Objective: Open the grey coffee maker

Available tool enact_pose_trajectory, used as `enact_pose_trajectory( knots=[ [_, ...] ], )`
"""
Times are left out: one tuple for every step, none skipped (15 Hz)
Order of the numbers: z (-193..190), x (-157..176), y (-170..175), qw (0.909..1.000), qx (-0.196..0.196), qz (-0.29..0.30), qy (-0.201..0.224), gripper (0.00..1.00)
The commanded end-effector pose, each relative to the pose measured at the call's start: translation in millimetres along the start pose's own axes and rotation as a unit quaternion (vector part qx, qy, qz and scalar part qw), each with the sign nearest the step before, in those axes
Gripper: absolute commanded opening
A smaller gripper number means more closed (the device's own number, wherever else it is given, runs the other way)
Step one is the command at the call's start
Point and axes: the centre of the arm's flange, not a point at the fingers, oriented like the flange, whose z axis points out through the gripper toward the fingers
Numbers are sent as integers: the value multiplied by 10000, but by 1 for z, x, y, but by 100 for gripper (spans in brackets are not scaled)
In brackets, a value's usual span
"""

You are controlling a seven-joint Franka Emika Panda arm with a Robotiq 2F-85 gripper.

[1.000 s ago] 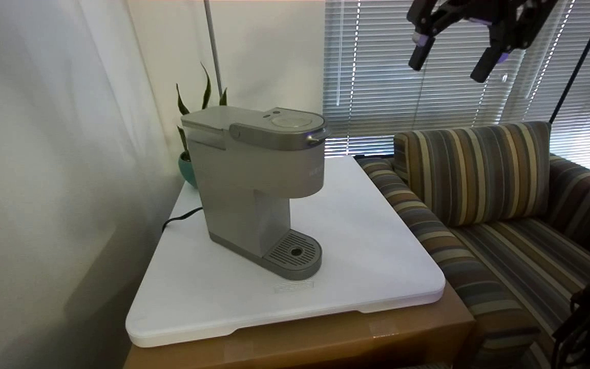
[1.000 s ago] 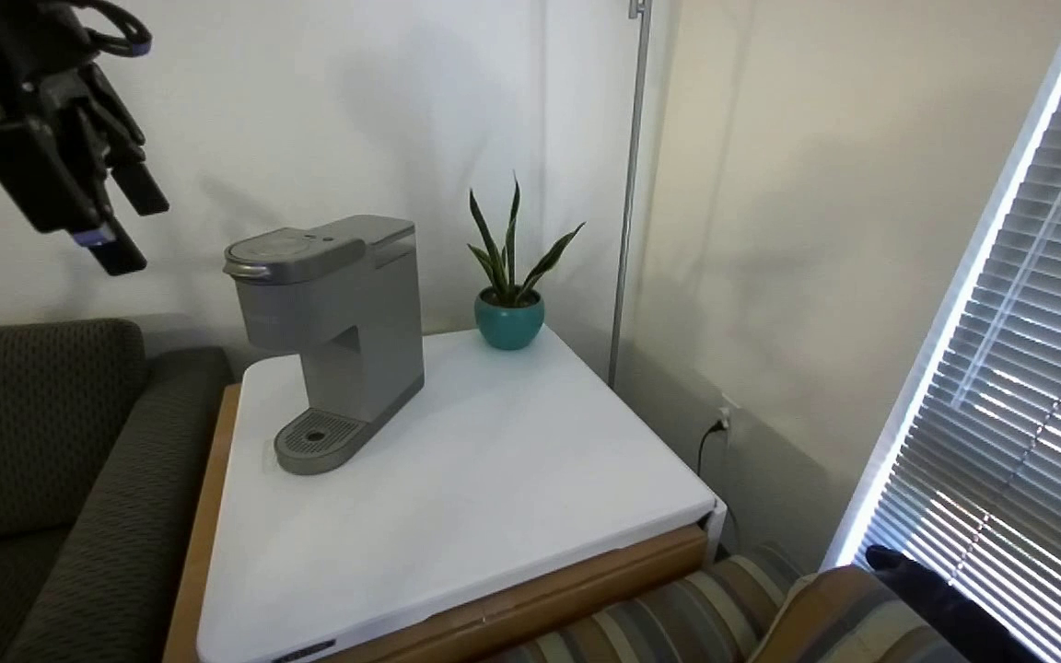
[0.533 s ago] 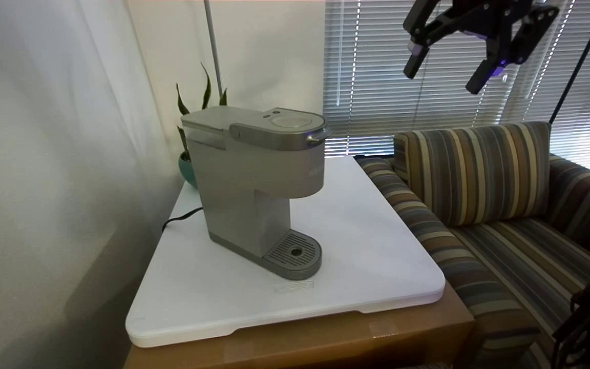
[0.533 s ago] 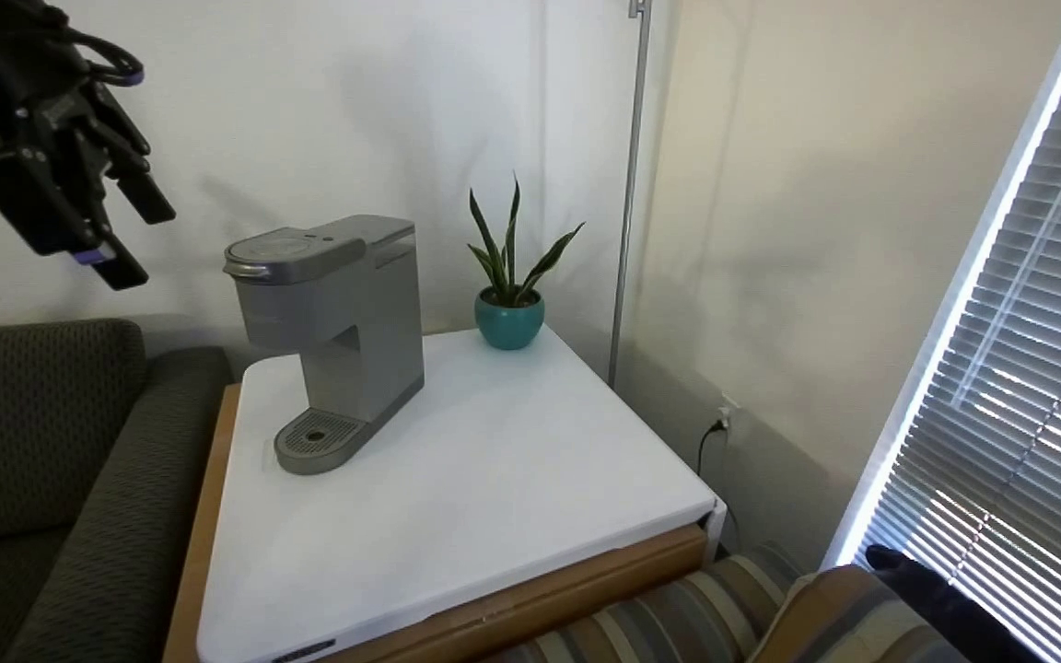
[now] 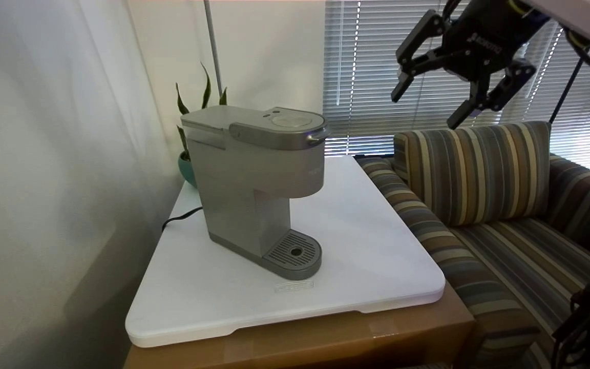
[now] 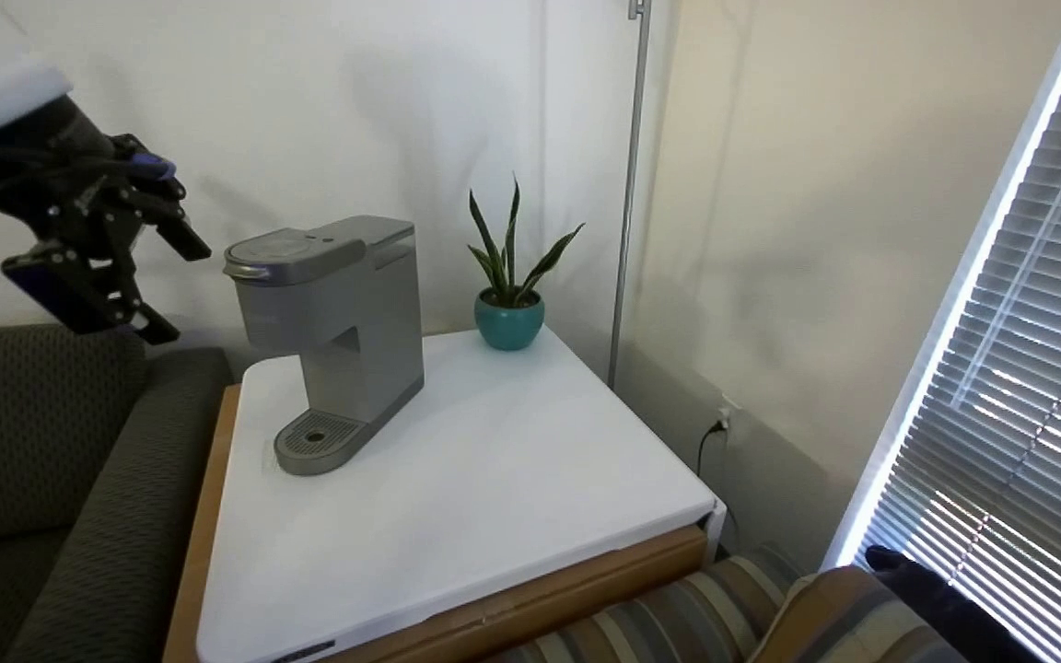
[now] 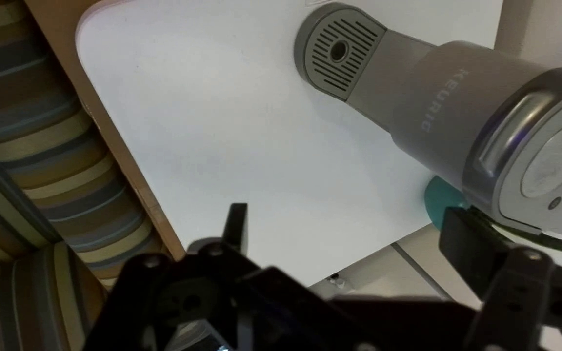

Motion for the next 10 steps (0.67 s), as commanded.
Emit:
enact_pose_trajectory(
  knots=[
    [0, 0, -1, 10000, -2, -5, -4, 100],
    [-2, 0, -2, 10000, 22, -12, 10, 100],
    [-4, 2, -3, 10000, -45, -39, 27, 100],
    [-1, 5, -7, 9999, -81, -93, 21, 100],
    [3, 7, -12, 9998, -127, -137, 54, 100],
    [6, 8, -16, 9997, -115, -199, 71, 100],
    [10, 11, -22, 9996, -112, -249, 99, 100],
    [14, 14, -30, 9994, -108, -296, 120, 100],
    [17, 17, -37, 9992, -85, -363, 124, 100],
    [20, 19, -44, 9990, -72, -406, 141, 100]
  ],
)
